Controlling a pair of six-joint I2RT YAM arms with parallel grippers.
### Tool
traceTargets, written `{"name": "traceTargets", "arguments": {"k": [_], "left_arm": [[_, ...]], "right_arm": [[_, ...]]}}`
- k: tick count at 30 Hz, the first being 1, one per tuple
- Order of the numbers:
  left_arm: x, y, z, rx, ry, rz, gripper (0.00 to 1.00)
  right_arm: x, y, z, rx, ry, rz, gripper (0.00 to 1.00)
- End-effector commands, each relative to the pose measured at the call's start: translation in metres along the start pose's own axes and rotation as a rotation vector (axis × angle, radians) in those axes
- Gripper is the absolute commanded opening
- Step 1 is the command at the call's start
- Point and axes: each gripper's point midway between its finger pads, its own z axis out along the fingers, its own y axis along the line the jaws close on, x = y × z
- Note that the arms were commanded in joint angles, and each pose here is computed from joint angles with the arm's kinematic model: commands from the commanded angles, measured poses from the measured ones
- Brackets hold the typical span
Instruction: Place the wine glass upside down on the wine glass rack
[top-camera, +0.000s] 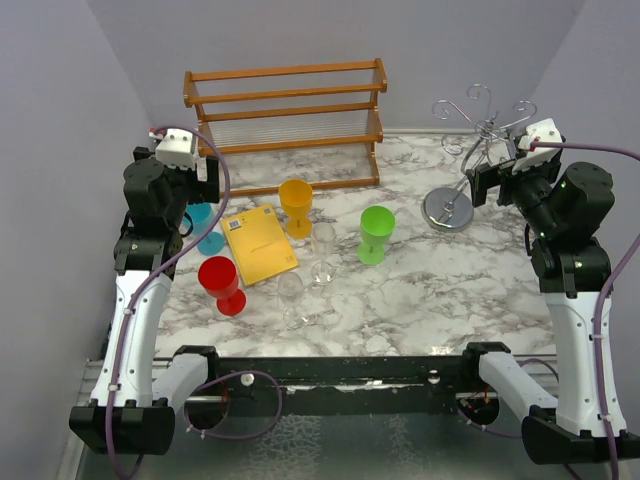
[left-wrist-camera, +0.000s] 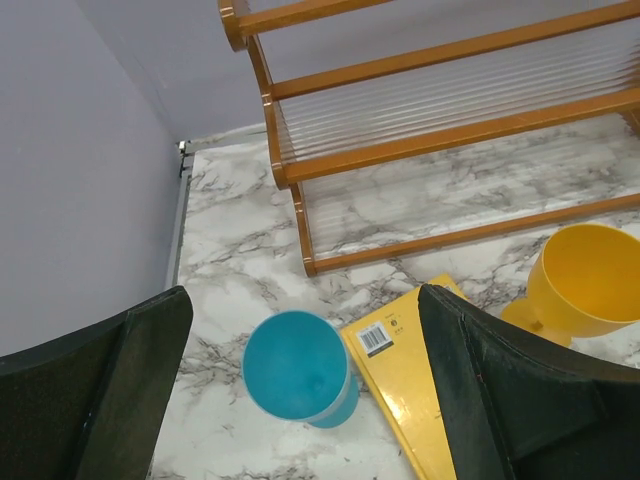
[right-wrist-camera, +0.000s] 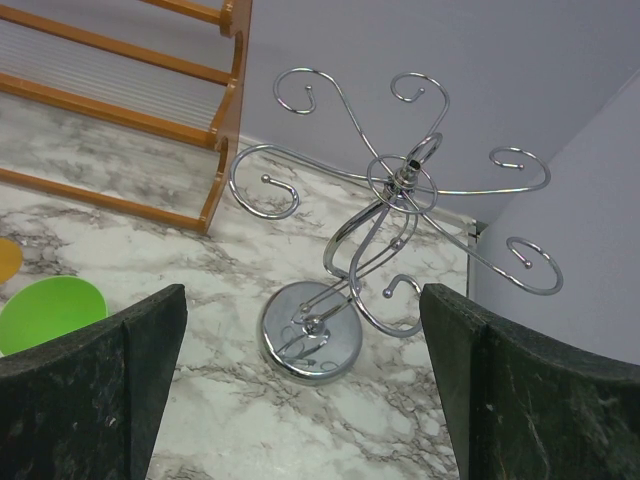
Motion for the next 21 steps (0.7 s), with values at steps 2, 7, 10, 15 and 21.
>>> {"name": "traceTargets", "arguments": {"k": [2,7,10,15,21], "left_arm": [[-0.029,-0.002,-0.005,0.016,-0.076,-0.007,0.99],[-0.031,-0.003,-0.005,0.025,-0.079,-0.013,0.99],[-0.033,-0.005,-0.006,0.034,-0.082,-0.014,0.99],[-0.035,-0.012,-0.008,0.075,-0.08,-0.01,0.99],[-0.035,-0.025,-0.006,0.152,-0.079,-0.008,0.99]], "right_arm": [[-0.005,-0.005,-0.003,0.029,-0.015,-0.026,1.0],[-0.005,-0.004,-0.001,0.018,-0.013,-0.03,1.0],[-0.007,-0.007,0.0,0.028,-0.013,-0.039,1.0],[-0.015,-0.013,0.007,0.044,-0.028,-0.052,1.0],[-0.024,-0.023,0.028,0.066,-0.046,-0.047,1.0]]}}
